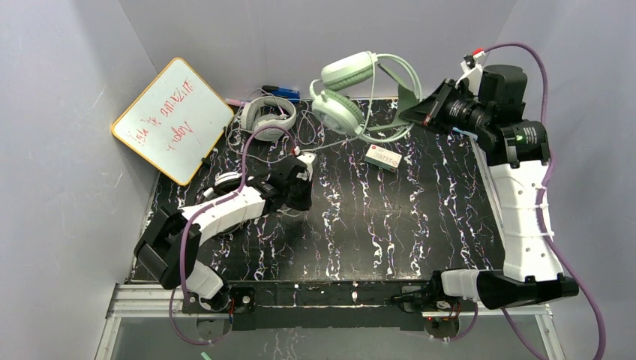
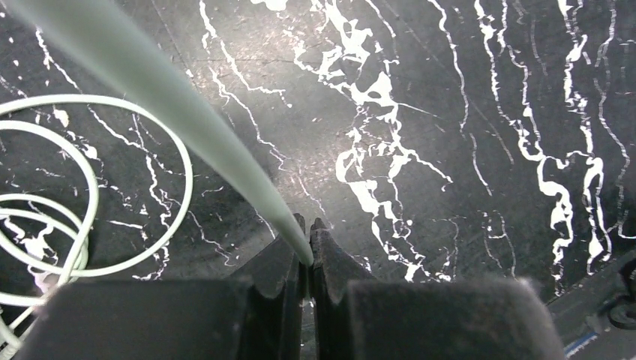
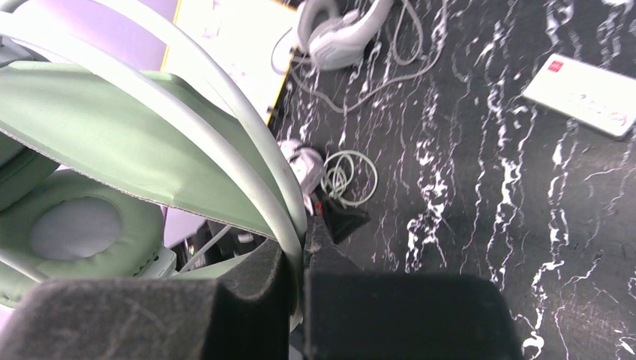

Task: Wrap the headphones
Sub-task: Wrap the headphones cable around the headphones.

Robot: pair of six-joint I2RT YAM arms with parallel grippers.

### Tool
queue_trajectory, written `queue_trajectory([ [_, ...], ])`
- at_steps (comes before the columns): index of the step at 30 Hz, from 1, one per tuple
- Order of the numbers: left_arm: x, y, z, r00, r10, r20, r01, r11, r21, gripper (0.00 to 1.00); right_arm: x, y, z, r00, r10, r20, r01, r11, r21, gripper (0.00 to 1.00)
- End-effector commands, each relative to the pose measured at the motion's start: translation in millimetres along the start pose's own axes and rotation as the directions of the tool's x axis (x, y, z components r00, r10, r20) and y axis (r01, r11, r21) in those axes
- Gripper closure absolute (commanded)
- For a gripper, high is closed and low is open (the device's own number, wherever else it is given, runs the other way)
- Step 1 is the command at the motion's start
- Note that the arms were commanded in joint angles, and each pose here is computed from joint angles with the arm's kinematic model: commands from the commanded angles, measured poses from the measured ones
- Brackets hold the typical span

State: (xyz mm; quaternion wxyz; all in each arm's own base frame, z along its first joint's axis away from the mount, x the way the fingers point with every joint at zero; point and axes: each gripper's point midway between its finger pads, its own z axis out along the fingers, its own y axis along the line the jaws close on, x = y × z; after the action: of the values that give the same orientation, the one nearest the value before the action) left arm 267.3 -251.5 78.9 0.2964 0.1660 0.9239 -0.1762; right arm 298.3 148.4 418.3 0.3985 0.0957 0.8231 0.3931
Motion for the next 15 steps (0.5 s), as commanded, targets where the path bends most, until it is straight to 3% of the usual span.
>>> queue_trajectory([
  [1, -13.3, -12.8, -7.2, 1.0, -0.014, -0.01, 0.015, 0.996, 0.088, 1.0, 20.3, 39.5, -17.9, 0.991, -0.124, -0.045, 0.108, 0.957, -0.268, 0.99],
  [7, -25.7, -20.9, -9.1, 1.0, 0.017, -0.016, -0.014, 0.991, 0.133, 0.96, 59.4, 44.9, -24.9, 0.973, -0.169, -0.159, 0.084, 0.894, -0.44, 0.99],
  [12, -44.8, -12.2, -13.2, 0.998, -0.063, 0.003, 0.061, 0.981, 0.182, 1.0, 89.5, 30.2, -20.2, 0.948, -0.249, -0.198, 0.13, 0.872, -0.472, 0.99],
  [15, -59.7, 1.4, -12.9, 0.994, -0.111, 0.004, 0.109, 0.977, 0.185, 1.0, 124.2, 13.9, -14.8, 0.906, -0.313, -0.285, 0.117, 0.832, -0.543, 0.99],
])
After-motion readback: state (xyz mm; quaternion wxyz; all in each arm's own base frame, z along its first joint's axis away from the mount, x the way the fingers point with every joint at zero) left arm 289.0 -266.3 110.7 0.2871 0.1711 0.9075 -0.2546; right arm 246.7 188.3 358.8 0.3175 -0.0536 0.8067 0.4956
